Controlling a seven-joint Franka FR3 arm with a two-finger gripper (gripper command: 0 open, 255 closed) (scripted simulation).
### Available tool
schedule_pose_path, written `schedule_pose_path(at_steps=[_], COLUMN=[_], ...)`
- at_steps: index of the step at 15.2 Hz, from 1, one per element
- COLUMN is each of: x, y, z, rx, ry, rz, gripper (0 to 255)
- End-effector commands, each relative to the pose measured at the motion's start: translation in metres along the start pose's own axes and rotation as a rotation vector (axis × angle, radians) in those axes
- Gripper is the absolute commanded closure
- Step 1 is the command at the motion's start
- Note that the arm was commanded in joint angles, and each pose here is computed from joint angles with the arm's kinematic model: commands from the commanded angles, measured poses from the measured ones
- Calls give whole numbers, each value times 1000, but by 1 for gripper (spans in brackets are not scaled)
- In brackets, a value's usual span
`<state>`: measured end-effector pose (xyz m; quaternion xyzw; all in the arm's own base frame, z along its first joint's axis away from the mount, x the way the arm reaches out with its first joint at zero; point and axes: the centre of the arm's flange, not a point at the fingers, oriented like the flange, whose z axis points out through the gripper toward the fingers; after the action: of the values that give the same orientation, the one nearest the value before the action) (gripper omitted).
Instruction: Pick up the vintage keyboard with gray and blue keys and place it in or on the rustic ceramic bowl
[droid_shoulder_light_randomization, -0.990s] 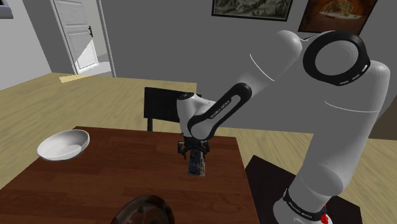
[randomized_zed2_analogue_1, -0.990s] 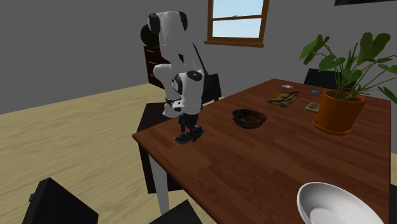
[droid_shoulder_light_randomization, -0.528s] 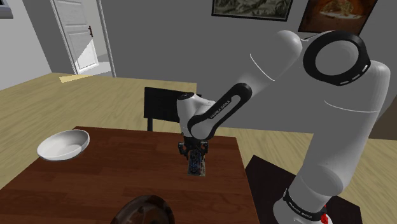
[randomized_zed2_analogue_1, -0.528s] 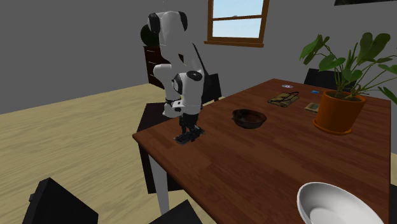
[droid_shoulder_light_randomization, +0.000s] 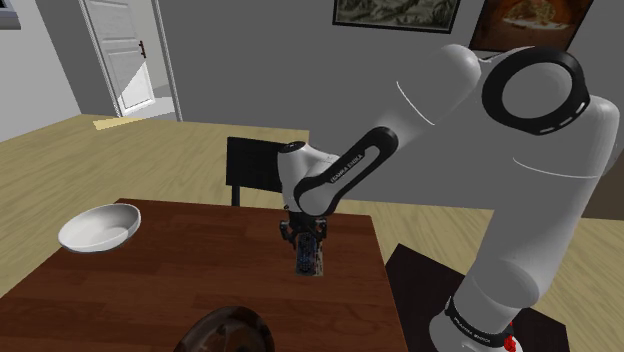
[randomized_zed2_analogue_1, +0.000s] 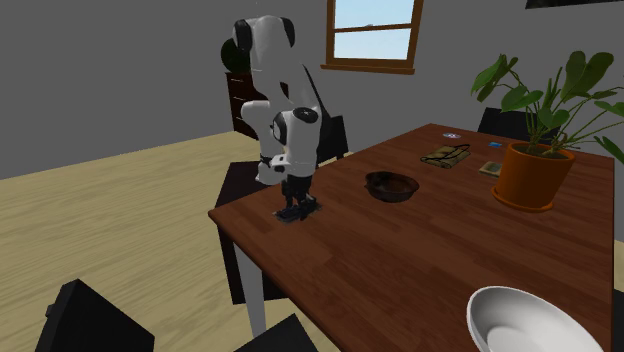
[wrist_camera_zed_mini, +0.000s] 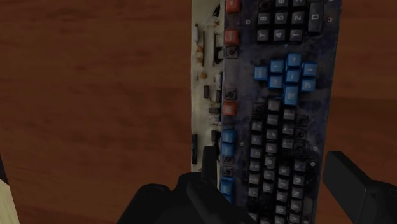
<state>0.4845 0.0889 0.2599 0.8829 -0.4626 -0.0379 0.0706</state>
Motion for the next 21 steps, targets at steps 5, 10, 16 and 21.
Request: schedule_pose_path(at_steps=[5, 10, 16, 21], x=[0, 0, 0, 0], y=[6, 10, 15, 19], z=[-31, -57, -88, -114], rx=[0, 0, 0, 0], ry=[0, 0, 0, 0], rz=[0, 0, 0, 0], gripper=[255, 255, 255, 255])
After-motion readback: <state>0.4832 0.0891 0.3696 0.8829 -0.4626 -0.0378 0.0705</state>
